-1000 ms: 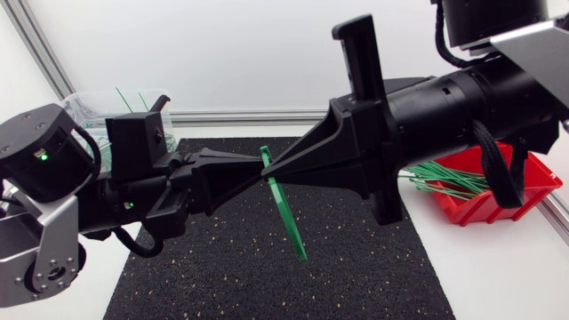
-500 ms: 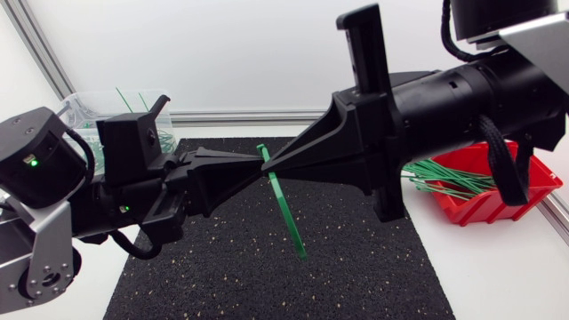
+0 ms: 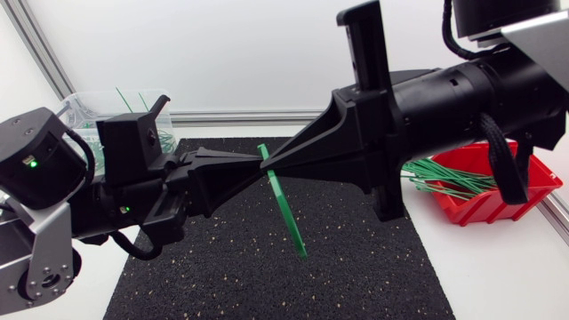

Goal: Take a green cable tie from the red box, thread the tail through the head to close it, then place it in the transparent bin on the left.

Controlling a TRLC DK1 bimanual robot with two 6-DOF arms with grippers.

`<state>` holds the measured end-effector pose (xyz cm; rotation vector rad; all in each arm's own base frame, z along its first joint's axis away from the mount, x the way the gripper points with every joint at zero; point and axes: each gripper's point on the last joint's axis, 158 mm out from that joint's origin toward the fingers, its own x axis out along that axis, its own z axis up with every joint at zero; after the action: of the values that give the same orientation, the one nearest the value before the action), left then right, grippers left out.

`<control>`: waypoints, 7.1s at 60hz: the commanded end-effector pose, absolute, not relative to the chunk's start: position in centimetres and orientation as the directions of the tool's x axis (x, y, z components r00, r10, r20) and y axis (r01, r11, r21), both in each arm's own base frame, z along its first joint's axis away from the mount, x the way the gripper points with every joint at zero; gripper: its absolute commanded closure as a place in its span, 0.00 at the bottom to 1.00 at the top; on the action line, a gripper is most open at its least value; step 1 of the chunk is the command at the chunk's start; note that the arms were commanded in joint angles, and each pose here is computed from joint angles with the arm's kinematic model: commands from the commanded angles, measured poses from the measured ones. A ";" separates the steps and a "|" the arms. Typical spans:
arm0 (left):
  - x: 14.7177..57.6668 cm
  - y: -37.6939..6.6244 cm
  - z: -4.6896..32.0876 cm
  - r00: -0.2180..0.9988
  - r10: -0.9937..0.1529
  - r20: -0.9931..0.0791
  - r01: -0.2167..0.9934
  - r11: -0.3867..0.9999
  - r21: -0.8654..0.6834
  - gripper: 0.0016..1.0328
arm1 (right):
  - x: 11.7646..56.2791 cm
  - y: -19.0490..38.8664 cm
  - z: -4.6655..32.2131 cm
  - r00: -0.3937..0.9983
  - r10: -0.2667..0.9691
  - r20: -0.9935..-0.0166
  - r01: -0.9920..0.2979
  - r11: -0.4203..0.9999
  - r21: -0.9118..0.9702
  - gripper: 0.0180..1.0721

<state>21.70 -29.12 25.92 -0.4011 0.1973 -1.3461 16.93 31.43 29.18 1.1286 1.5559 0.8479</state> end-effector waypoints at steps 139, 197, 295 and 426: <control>21.5 -28.5 27.1 0.229 -0.966 0.124 0.920 0.173 -0.351 0.97 | 16.9 31.7 28.2 -0.054 0.944 -0.324 0.269 0.327 0.906 0.95; 20.8 -28.8 26.8 0.208 -0.970 0.123 0.906 0.144 -0.399 0.97 | 17.3 31.9 28.1 -0.044 0.944 -0.327 0.267 0.326 0.907 0.95; 22.7 -27.6 24.9 0.272 -0.959 0.084 0.779 0.168 -0.604 0.97 | 18.4 33.1 29.1 -0.120 0.911 -0.395 0.386 0.410 0.826 0.95; 23.1 -27.6 25.5 0.277 -0.956 0.094 0.790 0.171 -0.589 0.97 | 19.1 33.1 27.1 -0.092 0.904 -0.419 0.396 0.419 0.817 0.95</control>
<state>23.27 -27.71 25.29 -0.5890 0.3353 -1.2679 18.94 33.07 28.62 1.1269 1.6426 0.7032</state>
